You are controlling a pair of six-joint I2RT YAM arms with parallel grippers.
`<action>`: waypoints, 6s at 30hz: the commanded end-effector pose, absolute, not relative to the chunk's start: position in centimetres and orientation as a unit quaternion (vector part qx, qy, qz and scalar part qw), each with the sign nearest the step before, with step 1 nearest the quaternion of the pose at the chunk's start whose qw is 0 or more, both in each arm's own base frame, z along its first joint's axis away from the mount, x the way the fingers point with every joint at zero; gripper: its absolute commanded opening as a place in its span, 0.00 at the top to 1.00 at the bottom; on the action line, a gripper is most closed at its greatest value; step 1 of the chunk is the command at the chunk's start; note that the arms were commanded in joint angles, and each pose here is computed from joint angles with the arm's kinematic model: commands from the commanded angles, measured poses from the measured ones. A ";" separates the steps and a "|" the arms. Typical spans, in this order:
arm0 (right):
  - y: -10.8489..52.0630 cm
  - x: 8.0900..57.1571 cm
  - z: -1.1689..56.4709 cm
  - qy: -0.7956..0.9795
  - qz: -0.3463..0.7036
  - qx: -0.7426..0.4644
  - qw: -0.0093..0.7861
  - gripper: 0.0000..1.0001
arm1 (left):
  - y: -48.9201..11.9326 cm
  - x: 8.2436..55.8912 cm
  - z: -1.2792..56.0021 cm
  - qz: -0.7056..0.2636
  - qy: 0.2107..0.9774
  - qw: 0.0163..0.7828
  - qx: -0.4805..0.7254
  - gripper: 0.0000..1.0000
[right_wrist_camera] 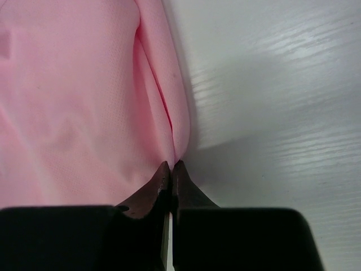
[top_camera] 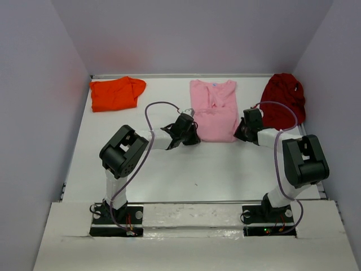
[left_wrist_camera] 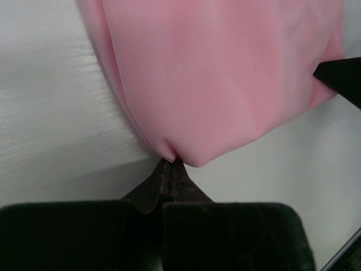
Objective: Fold and stack the t-shirts
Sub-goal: Fold the tshirt
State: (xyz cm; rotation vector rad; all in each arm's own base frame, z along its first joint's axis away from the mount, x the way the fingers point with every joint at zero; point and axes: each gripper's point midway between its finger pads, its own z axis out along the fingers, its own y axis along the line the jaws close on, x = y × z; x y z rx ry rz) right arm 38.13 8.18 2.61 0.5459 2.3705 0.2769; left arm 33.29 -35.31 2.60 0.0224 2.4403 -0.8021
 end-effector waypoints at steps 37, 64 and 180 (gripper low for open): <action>10.1 28.6 13.1 0.892 0.180 0.155 0.386 1.00 | -28.7 25.5 14.0 -0.291 0.883 0.370 -0.003 1.00; 10.0 45.4 17.0 0.869 0.083 0.178 0.455 1.00 | -27.9 38.7 17.3 -0.231 0.867 0.442 -0.007 1.00; 8.1 48.8 15.9 0.835 0.002 0.161 0.526 0.06 | -32.9 43.6 17.9 -0.271 0.844 0.459 0.059 0.41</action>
